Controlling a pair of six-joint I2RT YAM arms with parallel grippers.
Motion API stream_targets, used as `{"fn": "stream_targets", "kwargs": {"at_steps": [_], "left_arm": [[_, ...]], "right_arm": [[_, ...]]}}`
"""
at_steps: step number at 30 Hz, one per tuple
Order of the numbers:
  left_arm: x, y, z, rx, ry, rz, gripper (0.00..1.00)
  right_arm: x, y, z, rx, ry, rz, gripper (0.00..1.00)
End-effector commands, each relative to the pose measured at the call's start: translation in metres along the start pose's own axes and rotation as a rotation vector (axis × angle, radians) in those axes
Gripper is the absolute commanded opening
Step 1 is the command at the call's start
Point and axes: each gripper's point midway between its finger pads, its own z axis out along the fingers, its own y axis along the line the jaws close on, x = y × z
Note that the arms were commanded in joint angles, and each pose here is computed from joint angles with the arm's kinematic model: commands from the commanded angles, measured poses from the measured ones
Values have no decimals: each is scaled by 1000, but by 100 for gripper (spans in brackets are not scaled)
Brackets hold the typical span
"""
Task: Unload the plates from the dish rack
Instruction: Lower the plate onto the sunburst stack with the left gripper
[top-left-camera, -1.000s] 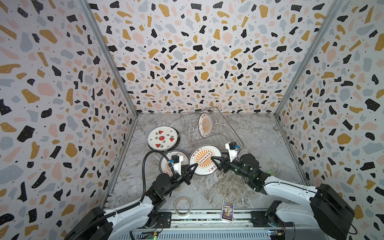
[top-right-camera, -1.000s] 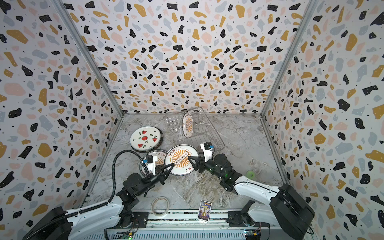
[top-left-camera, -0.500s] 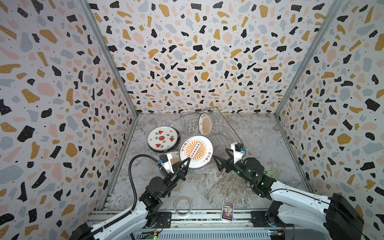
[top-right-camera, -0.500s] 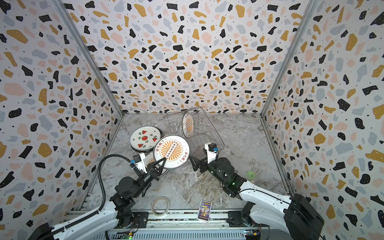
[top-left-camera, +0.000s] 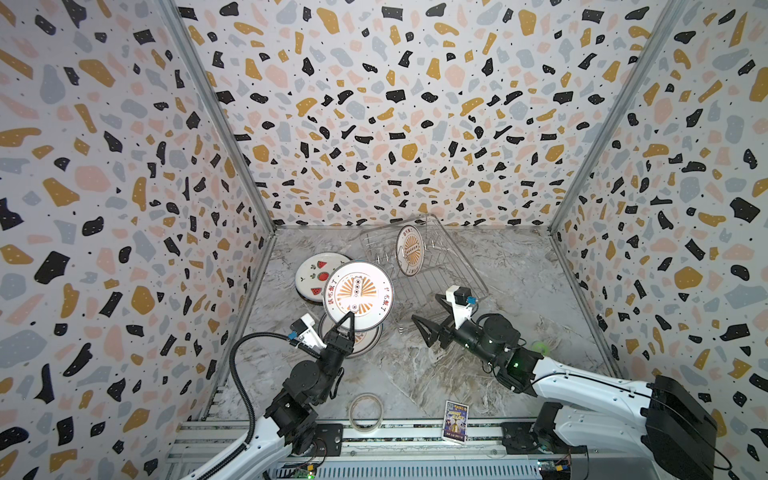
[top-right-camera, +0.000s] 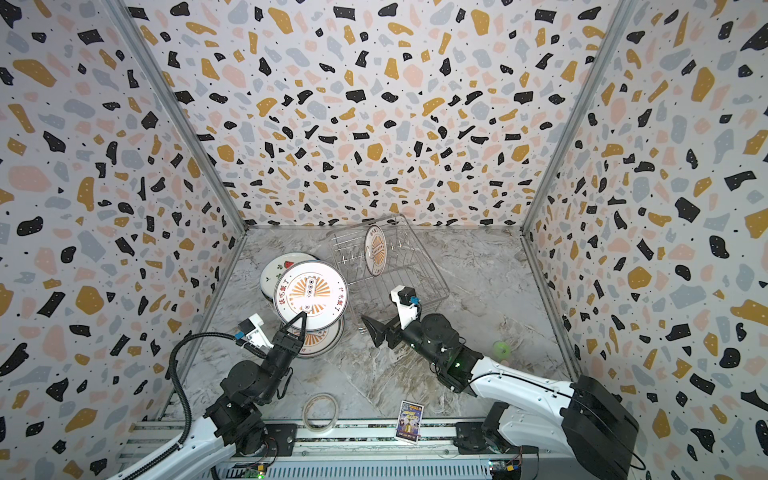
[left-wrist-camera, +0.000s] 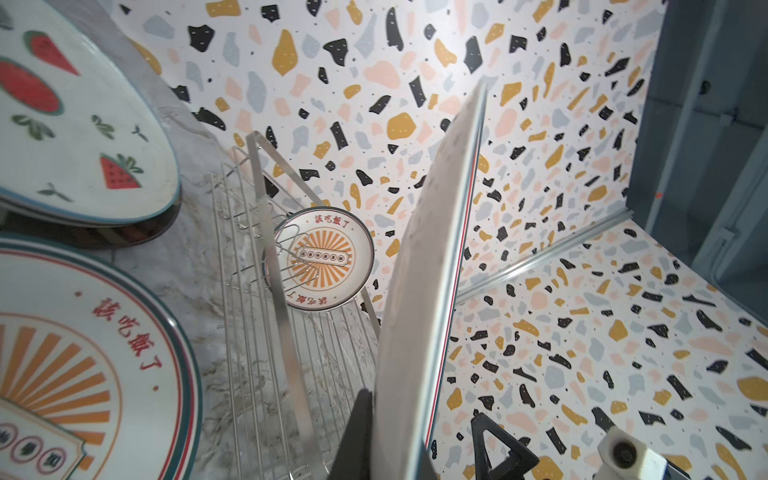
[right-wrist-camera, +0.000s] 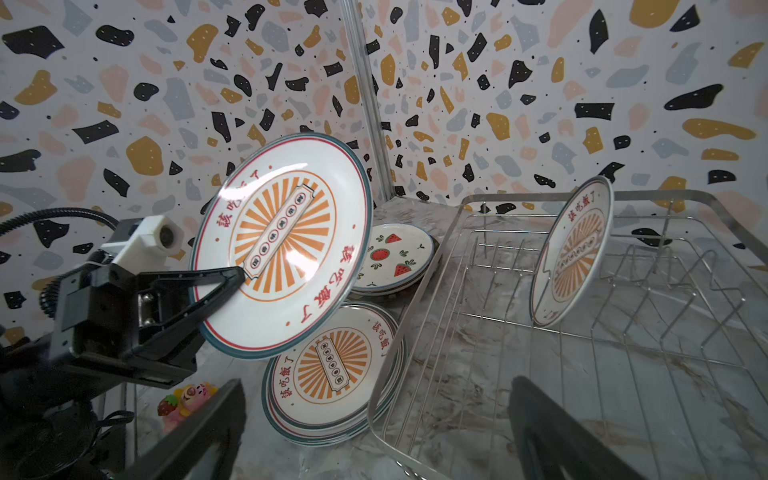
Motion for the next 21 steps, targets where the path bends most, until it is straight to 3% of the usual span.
{"fn": "stream_targets", "kwargs": {"at_steps": [1,7,14,21], "left_arm": [[-14,11,-1,-61,-80,-133,0],[-15,38,-3,-207,-112,-179,0],[-13,72,-9,-354,-146,-227,0],[4,84,-9,-377,-86,-288,0]], "right_arm": [[-21,25,9,-116,-37,-28,99],[-16,40,20,-187,-29,-44,99],[3,48,46,-217,68,-38,99],[11,50,56,-216,102,-34,99]]}}
